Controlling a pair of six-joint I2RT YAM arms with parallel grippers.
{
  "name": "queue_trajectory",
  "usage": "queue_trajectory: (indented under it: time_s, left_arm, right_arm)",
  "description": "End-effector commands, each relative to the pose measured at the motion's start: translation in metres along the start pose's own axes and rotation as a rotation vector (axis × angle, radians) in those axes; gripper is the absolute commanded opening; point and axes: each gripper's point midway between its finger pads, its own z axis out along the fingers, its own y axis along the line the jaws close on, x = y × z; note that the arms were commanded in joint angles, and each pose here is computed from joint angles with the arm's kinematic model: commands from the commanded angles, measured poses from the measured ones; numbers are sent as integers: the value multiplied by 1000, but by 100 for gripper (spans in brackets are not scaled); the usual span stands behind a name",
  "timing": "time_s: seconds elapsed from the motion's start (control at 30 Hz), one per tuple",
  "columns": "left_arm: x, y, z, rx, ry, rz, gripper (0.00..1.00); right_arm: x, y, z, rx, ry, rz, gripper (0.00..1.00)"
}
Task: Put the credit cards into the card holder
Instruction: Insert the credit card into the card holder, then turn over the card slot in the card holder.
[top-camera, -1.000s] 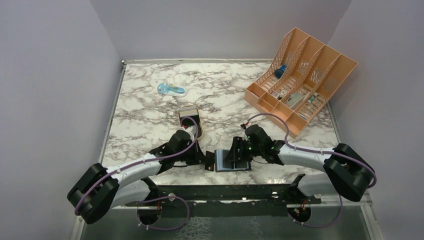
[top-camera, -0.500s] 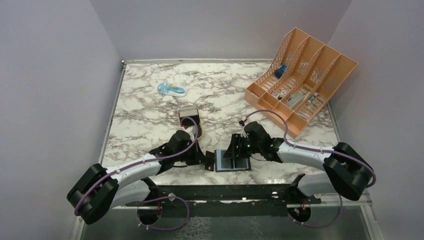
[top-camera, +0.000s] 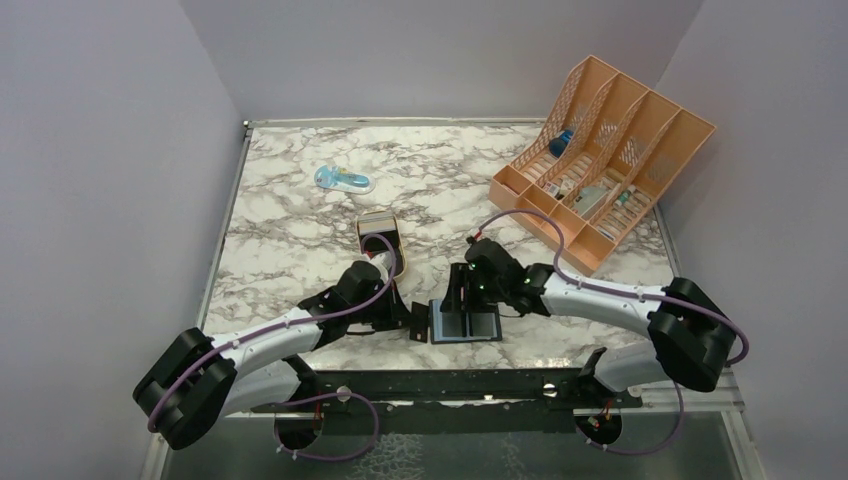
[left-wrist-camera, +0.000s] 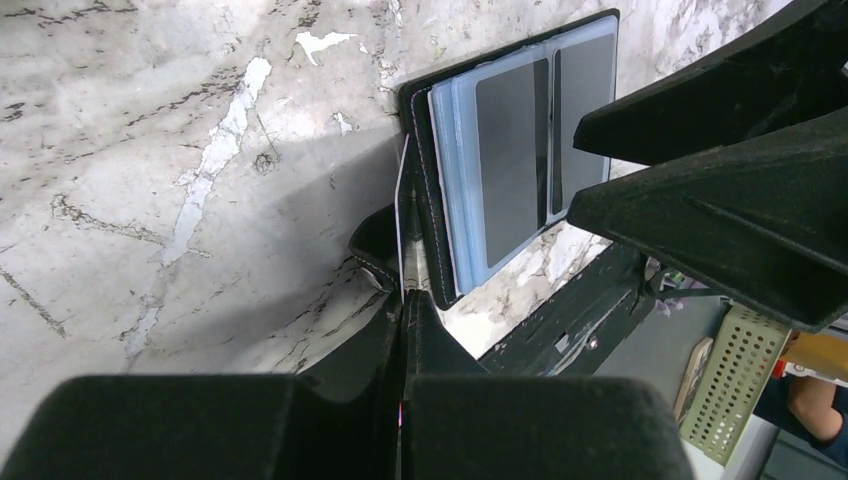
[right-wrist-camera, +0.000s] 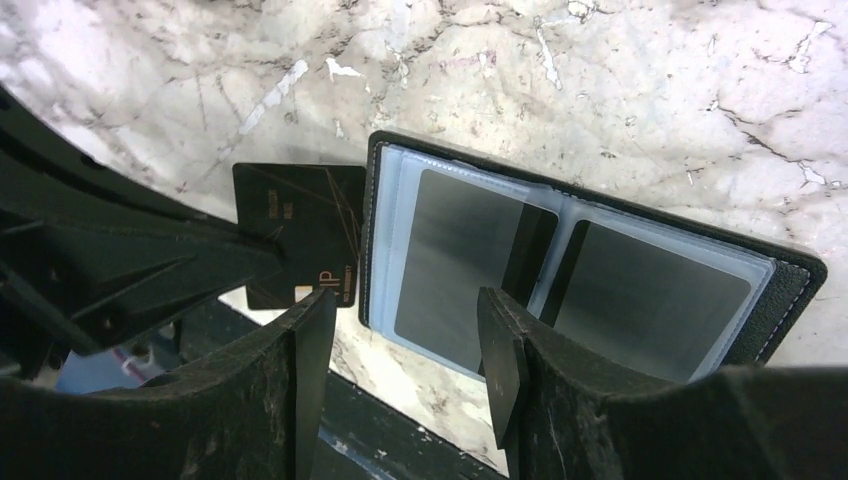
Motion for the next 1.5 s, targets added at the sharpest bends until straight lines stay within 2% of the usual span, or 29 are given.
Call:
queue_trajectory:
  time_s: [0.0,0.23,0.53,0.7,0.8,1.1,1.47]
  left_arm:
    - [-4,3,0,-12,-31,9,0]
    - [-4,2,-1,-6,-34,12,0]
    - [-3,2,-1,0,-35,14,0]
    - [-3,2,-1,1,-34,14,0]
    - [-2,3,-1,1,-34,14,0]
    - [-2,5,-2,-7,-38,16,0]
    - [-2,6,-2,-14,-39,17,0]
  right_arm:
    - [-1,-24,3,224,-24,12,56]
    - [6,-26,10,391,-26,-20,61]
    - [12,-19,22,490,-28,-93,68]
    - [14,-33,27,592,-30,-135,68]
    - [14,-37,28,616,-36,-150,65]
    - [6,-14,21,465,-87,-135,58]
    - [4,-1,18,370,-112,-127,58]
